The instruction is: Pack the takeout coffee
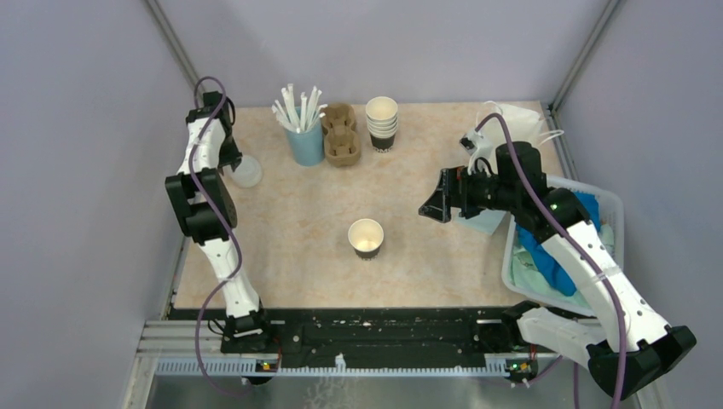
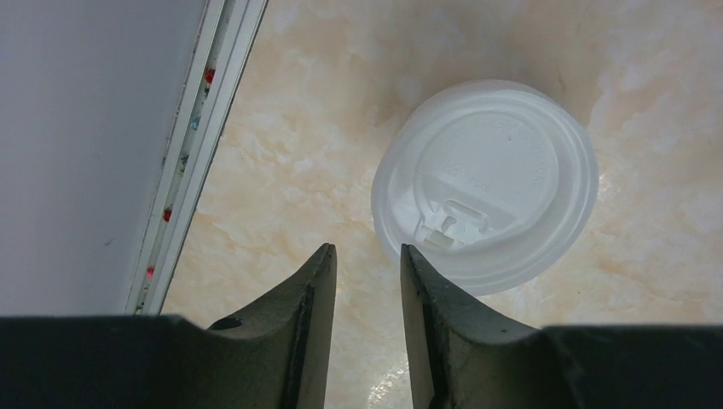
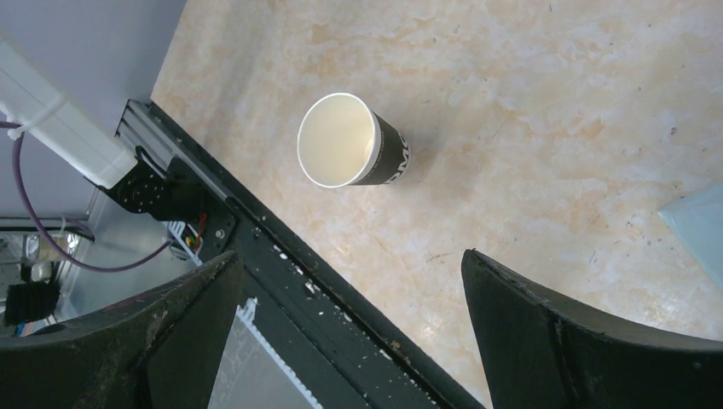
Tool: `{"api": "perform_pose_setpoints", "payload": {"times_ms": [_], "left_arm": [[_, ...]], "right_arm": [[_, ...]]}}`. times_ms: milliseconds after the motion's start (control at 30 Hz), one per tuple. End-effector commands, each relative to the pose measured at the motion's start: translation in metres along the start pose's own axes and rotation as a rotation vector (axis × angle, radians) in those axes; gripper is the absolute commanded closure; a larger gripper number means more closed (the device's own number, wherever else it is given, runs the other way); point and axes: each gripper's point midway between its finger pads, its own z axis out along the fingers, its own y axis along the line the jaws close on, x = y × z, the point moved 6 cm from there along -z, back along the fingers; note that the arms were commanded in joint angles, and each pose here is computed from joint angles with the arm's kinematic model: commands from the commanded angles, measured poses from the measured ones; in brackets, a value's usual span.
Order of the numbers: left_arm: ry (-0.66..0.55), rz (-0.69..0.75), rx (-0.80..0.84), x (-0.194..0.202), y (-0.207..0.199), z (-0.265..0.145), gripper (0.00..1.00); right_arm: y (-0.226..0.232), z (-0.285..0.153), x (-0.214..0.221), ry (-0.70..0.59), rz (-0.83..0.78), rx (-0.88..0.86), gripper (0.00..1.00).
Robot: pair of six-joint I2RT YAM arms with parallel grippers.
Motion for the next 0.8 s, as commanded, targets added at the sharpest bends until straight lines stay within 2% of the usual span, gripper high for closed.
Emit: {"api": "perform_pose_setpoints", "payload": {"times_ms": [0,300,633,767], "left_arm": [[-0.032,-0.010,0.018,-0.010,-0.004,-0.003,0.61],[-0.031,-0.003,0.016,-0.013,-0.006,0.003,0.71],[-0.022,0.012,0.029,-0.014,-0.011,0.011,0.73],[-0.034,0.009,0.026,-0.017,-0.010,0.009,0.79]], "right_arm": [[0.007,-0.001,-0.005,-0.032,-0.023,-0.035,0.01],[0.007,0.000,-0.005,-0.030,-0.019,-0.034,0.01],[0.006,0.002,-0.005,-0.024,-0.018,-0.033,0.01],[0.006,0.002,-0.005,-0.025,-0.018,-0.033,0.01]]}}
